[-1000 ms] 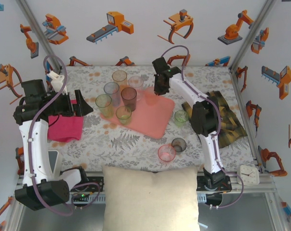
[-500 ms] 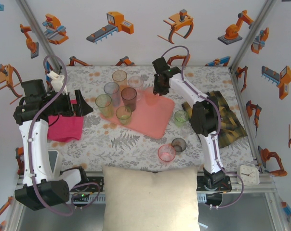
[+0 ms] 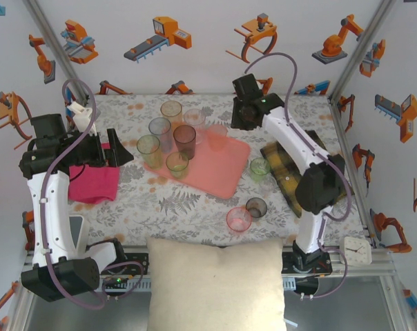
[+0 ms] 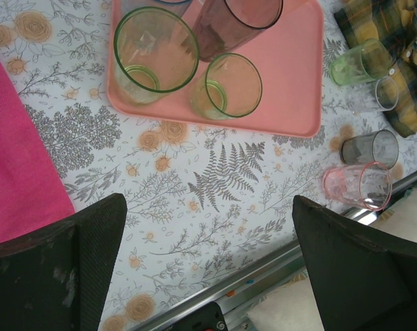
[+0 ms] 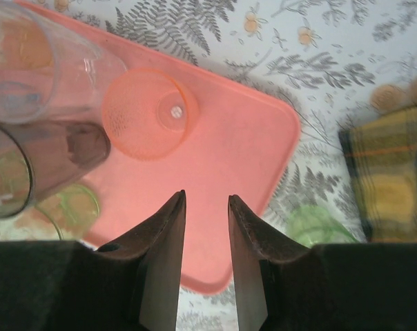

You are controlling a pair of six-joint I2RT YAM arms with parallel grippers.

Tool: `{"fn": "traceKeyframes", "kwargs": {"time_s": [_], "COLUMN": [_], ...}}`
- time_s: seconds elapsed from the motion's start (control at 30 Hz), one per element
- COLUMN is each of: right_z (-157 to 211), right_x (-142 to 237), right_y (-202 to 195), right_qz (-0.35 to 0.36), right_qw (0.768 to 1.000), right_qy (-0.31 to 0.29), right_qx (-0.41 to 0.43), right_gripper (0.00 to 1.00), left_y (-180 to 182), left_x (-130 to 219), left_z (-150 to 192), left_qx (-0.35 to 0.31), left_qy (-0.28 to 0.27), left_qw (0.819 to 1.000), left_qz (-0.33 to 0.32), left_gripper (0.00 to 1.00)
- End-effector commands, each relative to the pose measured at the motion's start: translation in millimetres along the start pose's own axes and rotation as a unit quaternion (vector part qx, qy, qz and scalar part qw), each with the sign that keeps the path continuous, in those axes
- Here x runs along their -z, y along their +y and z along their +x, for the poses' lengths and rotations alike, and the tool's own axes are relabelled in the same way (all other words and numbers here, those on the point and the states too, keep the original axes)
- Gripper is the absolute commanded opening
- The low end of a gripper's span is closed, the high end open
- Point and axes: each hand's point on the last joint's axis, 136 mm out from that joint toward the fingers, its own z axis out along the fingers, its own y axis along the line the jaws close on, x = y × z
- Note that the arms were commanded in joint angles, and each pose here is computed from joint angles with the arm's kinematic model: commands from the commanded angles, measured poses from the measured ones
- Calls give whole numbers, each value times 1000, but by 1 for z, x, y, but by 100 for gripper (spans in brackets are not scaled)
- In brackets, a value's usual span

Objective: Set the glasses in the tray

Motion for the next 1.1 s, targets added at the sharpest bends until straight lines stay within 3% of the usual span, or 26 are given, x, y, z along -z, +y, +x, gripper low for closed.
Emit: {"fn": "traceKeyframes", "kwargs": {"time_s": [0.0, 0.23, 0.53, 0.7, 1.07], "right_z": [13, 83, 158, 159, 120], "right_x": [25, 60, 75, 76, 50], "right_y": [-24, -69, -110, -117, -133], "right_qz": [24, 48, 71, 87, 93], "right_qw": [1000, 998, 993, 992, 991], "right_qy": [-9, 15, 47, 45, 42], "right_qx": [-4, -33, -80, -78, -89], "right_gripper": [33, 32, 32, 32, 33], "left_y": [-7, -7, -4, -4, -5], "left_x": [7, 3, -1, -2, 2], "left_z": [-8, -10, -7, -7, -6], "left_qx": [-10, -4, 1, 1, -2], "left_qy": [-14, -10, -2, -1, -4], "left_qw": [1000, 1000, 1000, 1000, 1000], "left_qz": [9, 17, 20, 20, 13], "left_gripper": [97, 97, 97, 97, 97]}}
